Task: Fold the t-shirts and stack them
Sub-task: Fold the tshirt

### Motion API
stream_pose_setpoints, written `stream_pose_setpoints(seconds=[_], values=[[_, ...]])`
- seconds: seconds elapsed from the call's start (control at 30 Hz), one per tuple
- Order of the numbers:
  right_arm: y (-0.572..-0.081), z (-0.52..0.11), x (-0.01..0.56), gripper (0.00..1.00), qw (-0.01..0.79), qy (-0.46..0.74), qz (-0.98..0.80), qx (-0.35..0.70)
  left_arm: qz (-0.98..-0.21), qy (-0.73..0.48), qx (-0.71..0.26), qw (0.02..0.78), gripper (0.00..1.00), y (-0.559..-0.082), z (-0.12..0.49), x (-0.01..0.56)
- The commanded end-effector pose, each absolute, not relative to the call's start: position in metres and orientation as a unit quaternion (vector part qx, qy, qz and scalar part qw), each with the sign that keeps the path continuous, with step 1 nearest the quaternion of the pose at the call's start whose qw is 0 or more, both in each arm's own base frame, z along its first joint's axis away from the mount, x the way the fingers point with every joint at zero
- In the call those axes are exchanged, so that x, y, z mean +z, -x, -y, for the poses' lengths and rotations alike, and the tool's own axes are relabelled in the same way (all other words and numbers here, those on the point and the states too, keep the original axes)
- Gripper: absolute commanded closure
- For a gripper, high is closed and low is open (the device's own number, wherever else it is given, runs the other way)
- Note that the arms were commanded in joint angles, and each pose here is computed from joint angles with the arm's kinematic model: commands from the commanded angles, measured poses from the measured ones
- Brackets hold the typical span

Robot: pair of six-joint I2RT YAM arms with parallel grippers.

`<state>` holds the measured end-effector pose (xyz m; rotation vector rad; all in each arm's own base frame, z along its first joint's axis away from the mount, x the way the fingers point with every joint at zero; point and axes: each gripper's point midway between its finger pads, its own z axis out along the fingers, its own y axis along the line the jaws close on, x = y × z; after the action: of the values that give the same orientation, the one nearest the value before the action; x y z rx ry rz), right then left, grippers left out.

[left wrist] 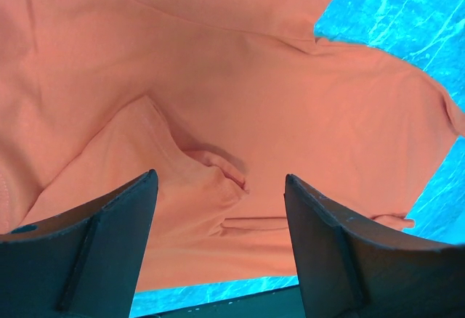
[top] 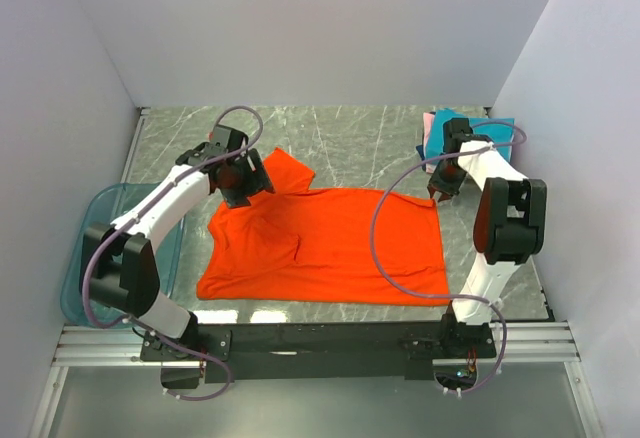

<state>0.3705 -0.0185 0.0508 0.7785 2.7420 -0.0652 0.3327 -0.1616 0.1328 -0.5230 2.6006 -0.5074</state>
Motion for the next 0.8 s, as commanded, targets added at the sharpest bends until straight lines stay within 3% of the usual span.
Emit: stream_pose_setpoints(seconds=[0.0,0.77], values=[[-0.386,0.019,0.048,0.69,0.150,-0.270,-0.951,-0.015,-0.934,0.182,-0.200,0.234,0.24,-0.346,0.171,0.146],[-0.366,0.013,0.045,0.69,0.133,-0.271,-0.953,-0.005,-0.940,0.175,-0.198,0.216,0.25,-0.348,0.175,0.134]])
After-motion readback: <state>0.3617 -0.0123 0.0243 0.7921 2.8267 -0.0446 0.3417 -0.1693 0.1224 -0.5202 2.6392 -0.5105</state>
